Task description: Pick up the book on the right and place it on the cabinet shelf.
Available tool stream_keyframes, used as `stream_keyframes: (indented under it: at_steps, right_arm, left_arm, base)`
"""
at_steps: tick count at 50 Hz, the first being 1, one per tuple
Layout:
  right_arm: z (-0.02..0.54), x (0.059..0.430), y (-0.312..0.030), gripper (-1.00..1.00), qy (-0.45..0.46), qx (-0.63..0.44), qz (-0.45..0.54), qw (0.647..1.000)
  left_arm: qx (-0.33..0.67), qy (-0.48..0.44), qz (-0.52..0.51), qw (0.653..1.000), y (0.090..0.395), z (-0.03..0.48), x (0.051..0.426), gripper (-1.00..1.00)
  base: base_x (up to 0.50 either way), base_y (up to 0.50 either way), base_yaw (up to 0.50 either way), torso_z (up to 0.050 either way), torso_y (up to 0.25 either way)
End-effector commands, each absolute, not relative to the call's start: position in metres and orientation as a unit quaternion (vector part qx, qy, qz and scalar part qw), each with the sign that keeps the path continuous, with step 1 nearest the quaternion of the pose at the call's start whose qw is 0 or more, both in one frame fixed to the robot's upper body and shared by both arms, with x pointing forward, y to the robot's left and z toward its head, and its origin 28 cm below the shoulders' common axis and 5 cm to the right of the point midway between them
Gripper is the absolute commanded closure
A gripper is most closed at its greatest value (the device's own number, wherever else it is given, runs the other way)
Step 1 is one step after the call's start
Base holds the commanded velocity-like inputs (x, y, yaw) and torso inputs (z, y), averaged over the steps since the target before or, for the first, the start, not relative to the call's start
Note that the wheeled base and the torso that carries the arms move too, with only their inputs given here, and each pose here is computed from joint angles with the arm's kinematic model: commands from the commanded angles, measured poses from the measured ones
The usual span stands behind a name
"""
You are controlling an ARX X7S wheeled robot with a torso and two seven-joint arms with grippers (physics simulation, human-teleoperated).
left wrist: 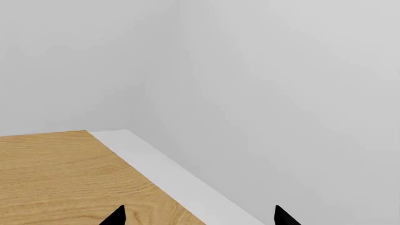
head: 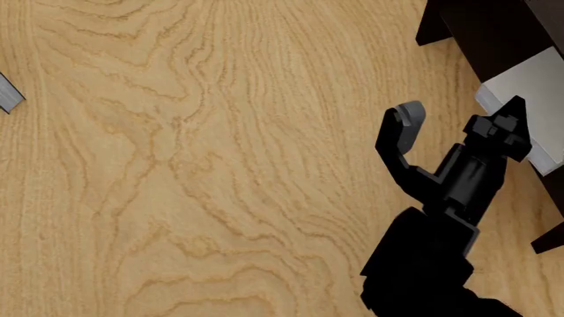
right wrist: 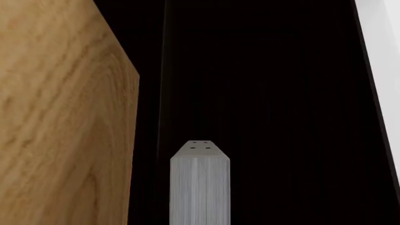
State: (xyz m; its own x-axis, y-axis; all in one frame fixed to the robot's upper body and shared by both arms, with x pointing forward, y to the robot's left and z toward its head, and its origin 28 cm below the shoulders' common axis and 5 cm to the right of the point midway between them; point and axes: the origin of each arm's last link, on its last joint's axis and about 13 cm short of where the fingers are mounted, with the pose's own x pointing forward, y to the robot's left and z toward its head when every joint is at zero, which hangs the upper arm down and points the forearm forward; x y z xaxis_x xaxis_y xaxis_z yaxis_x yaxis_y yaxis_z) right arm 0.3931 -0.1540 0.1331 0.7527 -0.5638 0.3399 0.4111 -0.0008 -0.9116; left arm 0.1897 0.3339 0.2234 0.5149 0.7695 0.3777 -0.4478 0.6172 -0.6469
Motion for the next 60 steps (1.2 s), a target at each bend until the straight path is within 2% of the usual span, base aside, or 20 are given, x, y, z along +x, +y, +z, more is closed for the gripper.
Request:
stream_keyframes:
  at_steps: [1, 7, 8, 21, 28, 30, 31, 34, 36, 60]
  right_arm:
    - [0.148, 0.398, -0.19, 1.0, 0.137, -0.563, -0.325, 0.747]
    - [0.143, 0.397, -0.189, 1.0, 0.144, -0.555, -0.319, 0.755]
    - [0.142, 0.397, -0.188, -1.0, 0.146, -0.555, -0.316, 0.755]
    - [0.138, 0.397, -0.181, -1.0, 0.136, -0.54, -0.289, 0.779]
    - [0.138, 0.39, -0.17, -1.0, 0.121, -0.502, -0.237, 0.823]
    - [0.138, 0.389, -0.167, -1.0, 0.116, -0.505, -0.226, 0.825]
    - [0.139, 0.388, -0.165, -1.0, 0.119, -0.486, -0.214, 0.839]
    - [0.142, 0.388, -0.162, -1.0, 0.088, -0.495, -0.208, 0.839]
    - [0.143, 0.386, -0.159, -1.0, 0.088, -0.47, -0.189, 0.858]
    - [0.152, 0.377, -0.137, -1.0, 0.041, -0.503, -0.158, 0.848]
  left_arm:
    - [-0.243, -0.332, 0.362, 0.836, 0.334, 0.224, 0.189, -1.0]
    - [-0.243, -0.332, 0.361, 0.836, 0.334, 0.223, 0.19, -1.0]
    - [-0.243, -0.332, 0.361, 0.837, 0.334, 0.223, 0.19, -1.0]
    - [-0.241, -0.332, 0.361, 0.837, 0.333, 0.223, 0.19, -1.0]
    - [-0.241, -0.331, 0.36, 0.838, 0.333, 0.223, 0.19, -1.0]
    - [-0.242, -0.332, 0.359, 0.838, 0.333, 0.223, 0.19, -1.0]
    - [-0.241, -0.331, 0.359, 0.838, 0.333, 0.223, 0.19, -1.0]
    - [-0.242, -0.331, 0.359, 0.838, 0.333, 0.223, 0.19, -1.0]
    - [-0.243, -0.331, 0.36, 0.838, 0.333, 0.223, 0.189, -1.0]
    - [-0.243, -0.333, 0.358, 0.838, 0.333, 0.224, 0.189, -1.0]
  base:
    - [0.01, -0.01, -0.01, 0.0, 0.0]
    - [0.01, -0.01, -0.01, -0.003, -0.003]
    - [0.01, -0.01, -0.01, 0.0, 0.0]
    - [0.01, -0.01, -0.01, -0.003, -0.005]
    - [0.01, -0.01, -0.01, -0.003, -0.006]
    - [0.0, -0.01, -0.01, 0.0, -0.005]
    - [0.01, -0.01, -0.01, 0.0, -0.012]
    - [0.01, -0.01, 0.0, -0.004, -0.008]
    - [0.01, -0.01, 0.0, -0.005, -0.01]
    - [0.01, -0.01, 0.0, -0.002, -0.007]
